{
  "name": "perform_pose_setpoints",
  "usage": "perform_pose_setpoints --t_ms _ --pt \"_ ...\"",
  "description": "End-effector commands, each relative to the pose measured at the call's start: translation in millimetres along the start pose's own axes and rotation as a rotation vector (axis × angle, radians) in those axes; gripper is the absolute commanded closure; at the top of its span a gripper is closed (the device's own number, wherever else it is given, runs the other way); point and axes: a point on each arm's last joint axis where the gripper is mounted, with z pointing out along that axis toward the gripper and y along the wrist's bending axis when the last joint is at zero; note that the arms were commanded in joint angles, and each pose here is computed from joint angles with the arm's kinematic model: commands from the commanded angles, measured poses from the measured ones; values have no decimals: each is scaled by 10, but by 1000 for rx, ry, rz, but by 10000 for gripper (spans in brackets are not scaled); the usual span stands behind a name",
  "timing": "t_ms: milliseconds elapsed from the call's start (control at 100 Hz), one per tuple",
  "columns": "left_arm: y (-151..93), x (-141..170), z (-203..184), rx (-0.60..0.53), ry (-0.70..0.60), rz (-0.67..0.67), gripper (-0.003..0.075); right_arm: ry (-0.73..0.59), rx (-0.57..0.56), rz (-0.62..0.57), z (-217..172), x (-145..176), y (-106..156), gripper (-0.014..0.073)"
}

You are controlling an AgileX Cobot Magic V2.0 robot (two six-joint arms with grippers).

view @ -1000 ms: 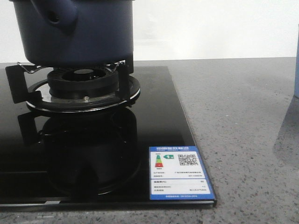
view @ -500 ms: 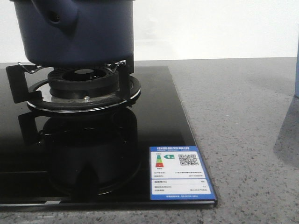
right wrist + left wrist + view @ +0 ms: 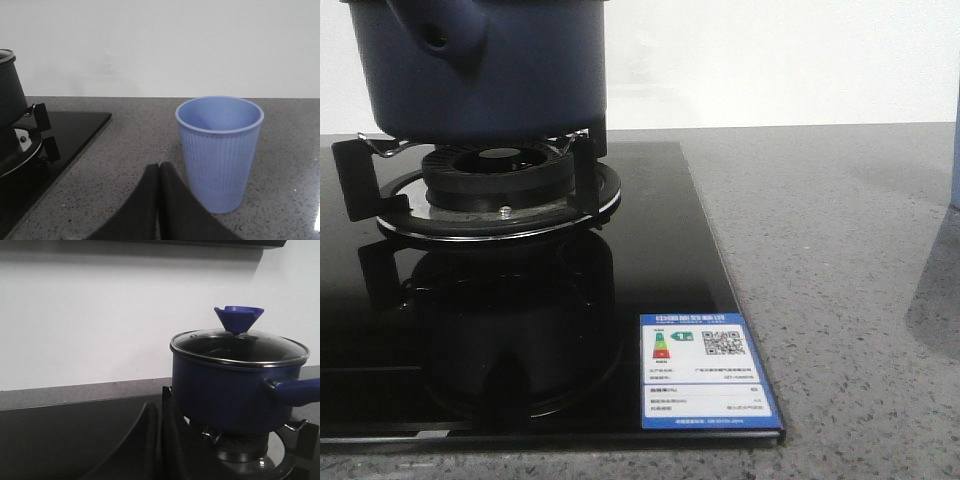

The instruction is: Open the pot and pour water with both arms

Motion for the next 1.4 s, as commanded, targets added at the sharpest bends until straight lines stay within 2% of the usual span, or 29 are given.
perform_pose_setpoints --t_ms 0,420,610,650,660,670,680,690,700,710,730,760,770,780,910,1100,1280,1390 --pt "-9 -98 4 10 -28 -27 736 -93 -29 -11 -4 -148 32 645" --pt "-2 -98 4 3 -28 -25 736 -91 -29 -11 -4 -147 31 645" --pt "78 -86 -1 -87 5 -14 736 -91 -29 -11 -4 -147 31 645" --pt "110 -69 -5 -124 20 -63 736 -91 -29 -11 -4 -147 31 645" --pt "123 -62 -7 -137 29 -40 736 -91 -29 -11 -4 -147 31 645" --pt "129 -59 -8 -145 29 -82 736 -91 -29 -11 -4 -147 31 645" --pt "143 -54 -10 -160 37 -53 736 -91 -29 -11 -4 -147 31 645" --pt "150 -52 -12 -169 35 -98 736 -91 -28 -11 -4 -146 31 645" --pt "162 -38 -13 -182 47 -69 736 -91 -28 -11 -4 -146 31 645" --pt "171 -38 -15 -193 42 -114 736 -91 -28 -11 -4 -146 31 645" --pt "190 -33 -19 -213 49 -88 736 -91 -28 -11 -4 -146 31 645" --pt "208 -25 -24 -236 50 -143 736 -91 -28 -11 -4 -146 31 645" --pt "218 -23 -26 -246 55 -116 736 -91 -28 -11 -4 -146 31 645" --pt "223 -24 -27 -252 50 -151 736 -91 -28 -11 -4 -146 31 645" --pt "285 56 -32 -309 17 -92 736 -91 -28 -11 -4 -146 31 645" --pt "243 362 -139 -252 -73 14 736 -91 -28 -11 -4 -146 31 645" --pt "234 597 -168 -230 -38 -2 736 -89 -28 -11 -4 -145 30 645" --pt "233 611 -167 -229 -16 2 736 -89 -28 -11 -4 -145 30 645"
